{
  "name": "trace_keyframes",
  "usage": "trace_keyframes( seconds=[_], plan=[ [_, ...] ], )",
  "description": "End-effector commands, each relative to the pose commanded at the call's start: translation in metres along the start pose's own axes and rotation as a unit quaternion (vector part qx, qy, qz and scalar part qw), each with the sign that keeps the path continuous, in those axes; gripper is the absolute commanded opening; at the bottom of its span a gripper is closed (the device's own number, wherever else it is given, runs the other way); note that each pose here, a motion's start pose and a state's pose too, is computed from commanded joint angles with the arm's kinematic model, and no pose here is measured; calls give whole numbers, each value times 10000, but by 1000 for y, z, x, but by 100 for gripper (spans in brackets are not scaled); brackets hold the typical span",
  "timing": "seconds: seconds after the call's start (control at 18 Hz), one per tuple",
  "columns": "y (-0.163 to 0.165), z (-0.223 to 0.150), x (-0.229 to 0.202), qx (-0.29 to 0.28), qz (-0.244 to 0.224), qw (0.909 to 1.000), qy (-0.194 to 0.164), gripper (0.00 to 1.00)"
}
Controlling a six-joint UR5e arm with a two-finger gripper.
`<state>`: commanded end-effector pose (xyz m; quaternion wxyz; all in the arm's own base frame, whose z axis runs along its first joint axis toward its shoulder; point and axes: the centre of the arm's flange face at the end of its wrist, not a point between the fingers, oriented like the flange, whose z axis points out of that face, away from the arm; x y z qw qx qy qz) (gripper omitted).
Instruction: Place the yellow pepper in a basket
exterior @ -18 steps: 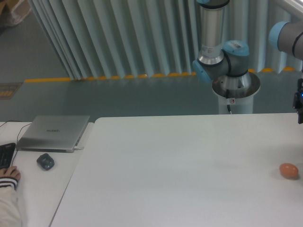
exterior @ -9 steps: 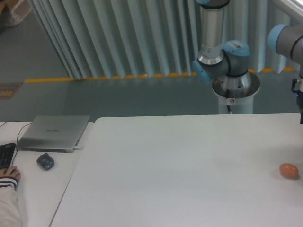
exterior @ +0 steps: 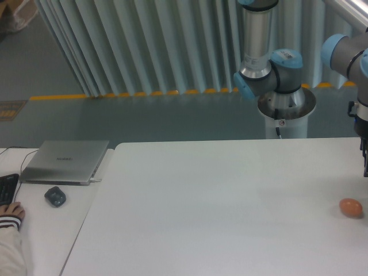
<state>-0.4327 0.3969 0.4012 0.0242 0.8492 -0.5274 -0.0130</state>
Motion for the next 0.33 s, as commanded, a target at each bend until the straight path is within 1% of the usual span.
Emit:
trace_keyframes(
  seconds=[0.33],
  plan=[
    [-1,0,0,17,8,10000,-3,100]
  ],
)
